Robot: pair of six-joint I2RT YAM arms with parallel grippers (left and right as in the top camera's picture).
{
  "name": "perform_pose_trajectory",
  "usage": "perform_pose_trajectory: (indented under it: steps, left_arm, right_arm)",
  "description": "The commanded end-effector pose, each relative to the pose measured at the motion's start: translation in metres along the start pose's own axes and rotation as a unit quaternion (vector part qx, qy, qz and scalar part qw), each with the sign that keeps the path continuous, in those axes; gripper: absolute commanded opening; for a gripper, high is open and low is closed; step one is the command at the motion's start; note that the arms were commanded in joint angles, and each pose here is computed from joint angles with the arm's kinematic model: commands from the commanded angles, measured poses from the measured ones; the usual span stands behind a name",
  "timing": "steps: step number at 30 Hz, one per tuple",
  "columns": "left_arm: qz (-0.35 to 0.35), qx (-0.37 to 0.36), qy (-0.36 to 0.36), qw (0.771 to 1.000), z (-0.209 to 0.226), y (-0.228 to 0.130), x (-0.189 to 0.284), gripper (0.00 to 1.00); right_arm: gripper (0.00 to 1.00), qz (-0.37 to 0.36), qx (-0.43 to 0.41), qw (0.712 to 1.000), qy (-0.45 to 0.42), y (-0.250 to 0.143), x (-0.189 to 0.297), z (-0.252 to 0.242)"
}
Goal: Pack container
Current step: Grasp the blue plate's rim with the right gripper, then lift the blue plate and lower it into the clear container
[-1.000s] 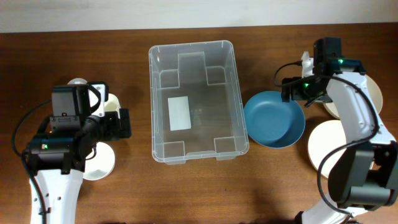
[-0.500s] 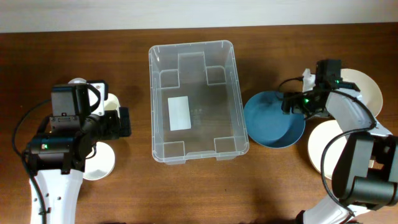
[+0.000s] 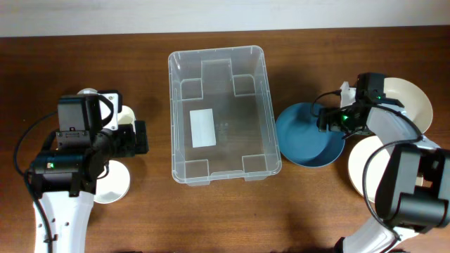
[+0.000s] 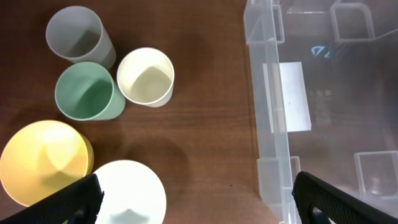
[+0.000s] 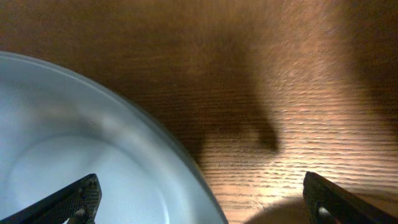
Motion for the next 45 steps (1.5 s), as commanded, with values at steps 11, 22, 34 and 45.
perform_pose_trajectory:
  steps: [11,22,34,45]
  left_arm:
    - [-0.016,0.007,-0.006,1.0,-0.002,0.009,0.004,1.0]
    - [-0.018,0.007,-0.006,1.0,-0.002,0.01,0.004,1.0]
    - [-0.019,0.007,-0.007,1.0,-0.002,0.01,0.004,1.0]
    - [-0.019,0.007,-0.006,1.0,-0.002,0.01,0.004,1.0]
  right_arm:
    - [0.59,0.029,0.002,0.999,0.018,-0.014,-0.02,0.005]
    - [0.18,0.024,0.002,1.0,0.016,-0.011,-0.019,0.004]
    - [0.04,-0.008,-0.022,1.0,0.007,0.015,-0.007,-0.002]
    - [0.04,-0.09,-0.034,0.995,-0.021,0.077,0.056,-0.013]
Point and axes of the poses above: each gripper's point midway between its finger pads, its own x axis back along the fingers, its own z axis along the line the jaws close on, y = z × x, the point moved 2 cm from there along x, back along the fingers, and after that the axes turned 10 degrees about x, right-handed, at the moved point
